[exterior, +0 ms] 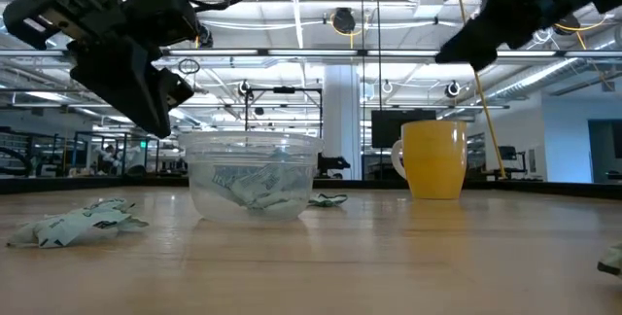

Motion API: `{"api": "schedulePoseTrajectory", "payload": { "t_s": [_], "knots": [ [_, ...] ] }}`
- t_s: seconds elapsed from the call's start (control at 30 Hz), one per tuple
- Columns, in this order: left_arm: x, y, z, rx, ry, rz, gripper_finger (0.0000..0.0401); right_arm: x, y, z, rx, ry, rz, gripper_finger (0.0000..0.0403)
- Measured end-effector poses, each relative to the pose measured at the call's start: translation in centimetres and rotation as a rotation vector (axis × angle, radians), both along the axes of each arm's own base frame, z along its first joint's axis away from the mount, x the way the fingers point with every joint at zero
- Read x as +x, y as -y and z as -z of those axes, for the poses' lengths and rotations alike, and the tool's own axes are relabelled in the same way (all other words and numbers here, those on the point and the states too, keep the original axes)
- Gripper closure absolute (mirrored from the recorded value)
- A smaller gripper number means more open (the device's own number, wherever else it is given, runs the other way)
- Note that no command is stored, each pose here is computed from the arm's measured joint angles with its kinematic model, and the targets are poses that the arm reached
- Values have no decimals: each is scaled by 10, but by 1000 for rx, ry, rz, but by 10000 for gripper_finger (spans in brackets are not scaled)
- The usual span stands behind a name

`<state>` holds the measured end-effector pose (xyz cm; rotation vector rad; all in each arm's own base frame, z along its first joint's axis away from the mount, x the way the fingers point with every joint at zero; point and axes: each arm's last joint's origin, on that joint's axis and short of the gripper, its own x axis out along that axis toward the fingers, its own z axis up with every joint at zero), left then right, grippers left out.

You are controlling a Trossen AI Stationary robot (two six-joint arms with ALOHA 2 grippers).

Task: Pick and place items into bin
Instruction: Put the white stevia packet into the transparent bin

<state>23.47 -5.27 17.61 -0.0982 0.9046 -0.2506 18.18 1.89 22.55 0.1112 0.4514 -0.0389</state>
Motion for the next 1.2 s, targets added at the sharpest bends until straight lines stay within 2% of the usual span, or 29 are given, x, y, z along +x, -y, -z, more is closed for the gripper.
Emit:
{"api": "schedulePoseTrajectory", "payload": {
  "t_s": [0.17,0.33,0.5,0.6,0.77,0.87,1.07,1.2],
  "knots": [
    [1,2,1,-51,-7,12,318,-2,0,18,19,-54,20,298],
    [2,8,8,-102,-61,6,283,-1,0,23,29,54,17,298],
    [2,19,18,-74,-100,64,240,-3,0,32,45,171,14,298],
    [2,23,24,-30,-109,75,229,-7,1,43,52,221,14,298],
    [5,23,36,23,-147,53,226,-20,2,63,61,292,13,298],
    [6,23,42,30,-166,51,226,-24,3,64,84,361,15,298],
    [6,23,44,30,-177,44,227,-25,3,69,80,322,14,298],
    [6,23,44,30,-178,52,256,-25,3,69,66,315,10,298]
  ]
}}
